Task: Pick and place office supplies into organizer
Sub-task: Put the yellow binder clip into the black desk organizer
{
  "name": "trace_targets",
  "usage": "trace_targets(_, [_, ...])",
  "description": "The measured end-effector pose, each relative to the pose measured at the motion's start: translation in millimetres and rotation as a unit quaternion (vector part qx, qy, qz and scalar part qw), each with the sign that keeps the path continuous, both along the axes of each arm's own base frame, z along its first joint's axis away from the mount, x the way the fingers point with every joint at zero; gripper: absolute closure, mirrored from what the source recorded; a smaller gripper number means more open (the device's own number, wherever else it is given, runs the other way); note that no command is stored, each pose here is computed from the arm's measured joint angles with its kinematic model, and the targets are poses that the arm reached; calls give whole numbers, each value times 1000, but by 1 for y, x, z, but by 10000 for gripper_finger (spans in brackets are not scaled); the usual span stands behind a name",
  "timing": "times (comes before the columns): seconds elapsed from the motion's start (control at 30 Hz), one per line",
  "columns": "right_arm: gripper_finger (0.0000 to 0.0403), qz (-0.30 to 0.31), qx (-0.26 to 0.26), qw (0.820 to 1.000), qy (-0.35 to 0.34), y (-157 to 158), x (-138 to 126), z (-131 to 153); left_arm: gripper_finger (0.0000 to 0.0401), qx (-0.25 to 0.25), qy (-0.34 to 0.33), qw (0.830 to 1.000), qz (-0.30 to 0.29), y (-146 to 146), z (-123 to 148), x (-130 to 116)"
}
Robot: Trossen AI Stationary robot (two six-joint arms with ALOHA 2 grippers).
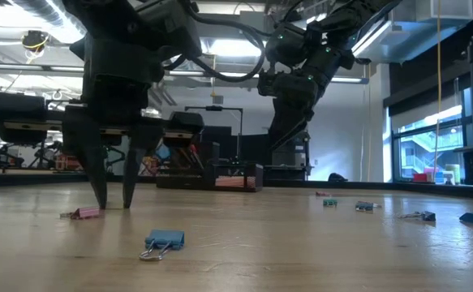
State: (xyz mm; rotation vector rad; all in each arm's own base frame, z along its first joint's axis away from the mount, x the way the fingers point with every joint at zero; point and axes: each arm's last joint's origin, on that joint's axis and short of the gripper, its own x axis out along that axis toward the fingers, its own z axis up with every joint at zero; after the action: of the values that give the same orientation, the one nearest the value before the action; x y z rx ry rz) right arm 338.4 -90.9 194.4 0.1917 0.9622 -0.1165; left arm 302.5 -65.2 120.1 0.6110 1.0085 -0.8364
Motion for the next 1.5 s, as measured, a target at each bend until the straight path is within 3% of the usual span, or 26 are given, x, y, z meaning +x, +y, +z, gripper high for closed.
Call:
trace_targets(0.4, [221, 0, 0, 1000, 0, 0, 0, 0, 334, -7, -5, 1000, 19, 3, 7, -1])
trace_targets(0.77, [221, 2, -1, 1000, 1, 0, 0, 0, 335, 56, -49, 989, 130, 31, 40, -6])
trace_targets(1.0, [221, 8, -6, 1000, 0, 0, 0, 0, 335, 58, -114, 952, 278, 77, 76, -11])
trace_targets(1.23, [221, 7, -6, 1000, 0, 0, 0, 0, 335, 74, -158, 886, 430, 133, 94, -20])
trace_targets(1.37, [221, 7, -6, 1000, 1, 0, 0, 0, 335, 72, -148, 861, 481, 156, 92, -26])
trace_targets(1.5, [221, 7, -6, 1000, 0, 0, 0, 0, 335, 83, -136, 852, 499, 173, 86, -30])
